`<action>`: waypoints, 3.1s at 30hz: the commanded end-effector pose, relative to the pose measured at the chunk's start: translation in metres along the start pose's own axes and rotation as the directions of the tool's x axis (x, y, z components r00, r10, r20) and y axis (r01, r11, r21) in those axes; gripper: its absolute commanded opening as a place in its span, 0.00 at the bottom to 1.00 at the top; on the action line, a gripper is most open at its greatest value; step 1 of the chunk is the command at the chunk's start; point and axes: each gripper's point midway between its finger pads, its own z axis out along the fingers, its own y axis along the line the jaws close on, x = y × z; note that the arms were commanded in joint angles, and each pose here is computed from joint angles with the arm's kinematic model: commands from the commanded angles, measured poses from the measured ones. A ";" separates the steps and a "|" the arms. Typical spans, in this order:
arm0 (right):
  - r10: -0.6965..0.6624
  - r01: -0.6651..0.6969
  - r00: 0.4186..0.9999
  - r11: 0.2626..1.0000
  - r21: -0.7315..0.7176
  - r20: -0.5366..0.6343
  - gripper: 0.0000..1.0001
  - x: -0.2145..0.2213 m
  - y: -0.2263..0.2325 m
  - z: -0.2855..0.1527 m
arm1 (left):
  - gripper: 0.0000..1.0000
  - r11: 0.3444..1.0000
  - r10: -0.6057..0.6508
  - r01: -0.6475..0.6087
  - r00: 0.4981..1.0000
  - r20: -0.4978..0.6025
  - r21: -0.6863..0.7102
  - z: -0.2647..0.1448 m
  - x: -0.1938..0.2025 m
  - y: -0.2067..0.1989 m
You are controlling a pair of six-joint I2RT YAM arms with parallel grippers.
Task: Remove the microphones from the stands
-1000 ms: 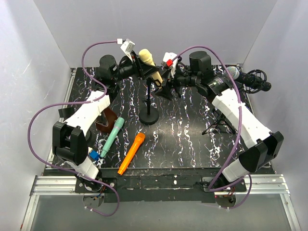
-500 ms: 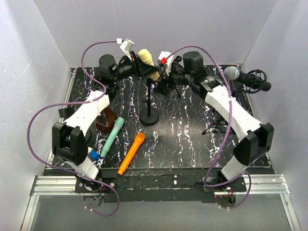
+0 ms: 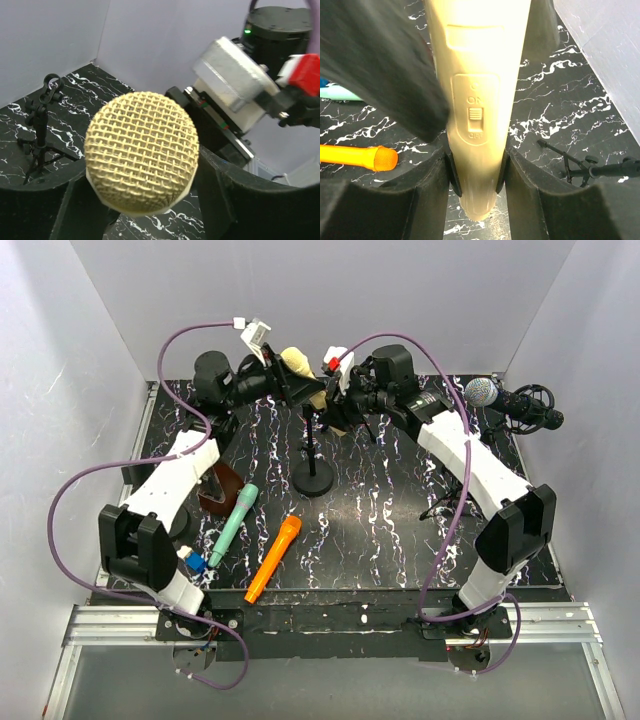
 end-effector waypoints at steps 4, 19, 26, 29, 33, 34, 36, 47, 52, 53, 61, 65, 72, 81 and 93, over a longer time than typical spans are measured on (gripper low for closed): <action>-0.066 0.076 0.994 0.991 -0.111 0.088 0.05 -0.041 0.000 -0.019 | 0.64 0.967 0.187 -0.174 0.981 -0.053 0.188 -0.059 -0.029 -0.054; -0.074 0.095 0.994 0.953 -0.289 0.083 0.05 -0.035 0.018 -0.039 | 0.57 0.925 0.353 -0.336 0.932 -0.077 0.179 -0.047 0.039 0.002; -0.064 0.084 0.995 0.952 -0.294 0.077 0.05 -0.038 0.015 -0.037 | 0.52 0.927 0.336 -0.311 0.938 -0.090 0.211 -0.024 0.061 0.014; -0.059 0.077 0.996 0.954 -0.291 0.071 0.05 -0.036 0.015 -0.036 | 0.48 0.926 0.321 -0.291 0.942 -0.099 0.240 -0.018 0.071 0.009; -0.045 0.062 0.997 0.959 -0.278 0.066 0.07 -0.035 0.012 -0.034 | 0.29 0.925 0.308 -0.272 0.946 -0.104 0.263 -0.013 0.079 0.002; -0.041 0.057 0.997 0.961 -0.270 0.065 0.13 -0.035 0.011 -0.034 | 0.24 0.927 0.301 -0.266 0.948 -0.105 0.263 -0.013 0.079 0.002; -0.007 0.022 0.998 0.971 -0.237 0.066 0.37 -0.039 0.006 -0.033 | 0.15 0.935 0.283 -0.249 0.953 -0.106 0.254 -0.014 0.081 0.003; 0.090 -0.051 0.981 0.974 -0.219 0.170 0.79 -0.091 0.012 -0.040 | 0.00 0.955 0.247 -0.223 0.963 -0.110 0.194 -0.019 0.087 0.006; 0.076 -0.037 0.983 0.974 -0.225 0.170 0.47 -0.090 0.013 -0.037 | 0.00 0.959 0.240 -0.218 0.964 -0.113 0.179 -0.019 0.087 0.009; 0.072 -0.032 0.982 0.973 -0.229 0.172 0.37 -0.091 0.013 -0.037 | 0.00 0.960 0.239 -0.218 0.964 -0.114 0.174 -0.019 0.087 0.010; -0.008 0.033 0.948 0.997 -0.072 0.319 0.01 -0.150 -0.009 -0.082 | 0.00 0.961 0.265 -0.244 0.947 -0.181 0.129 -0.026 0.108 0.024; -0.096 0.067 0.903 0.994 0.083 0.419 0.01 -0.189 -0.032 -0.125 | 0.00 0.966 0.254 -0.236 0.942 -0.219 0.107 -0.032 0.118 0.029; -0.179 0.094 0.854 0.976 0.194 0.488 0.01 -0.215 -0.040 -0.172 | 0.00 0.965 0.260 -0.244 0.938 -0.227 0.097 -0.028 0.110 0.030; -0.149 0.098 0.846 0.987 0.125 0.513 0.01 -0.218 -0.011 -0.186 | 0.64 0.954 0.292 -0.279 0.948 -0.128 0.112 -0.018 0.028 -0.011; -0.042 0.063 0.848 0.998 -0.021 0.528 0.01 -0.205 0.007 -0.168 | 0.80 0.934 0.296 -0.281 0.955 -0.034 0.221 -0.004 -0.054 -0.084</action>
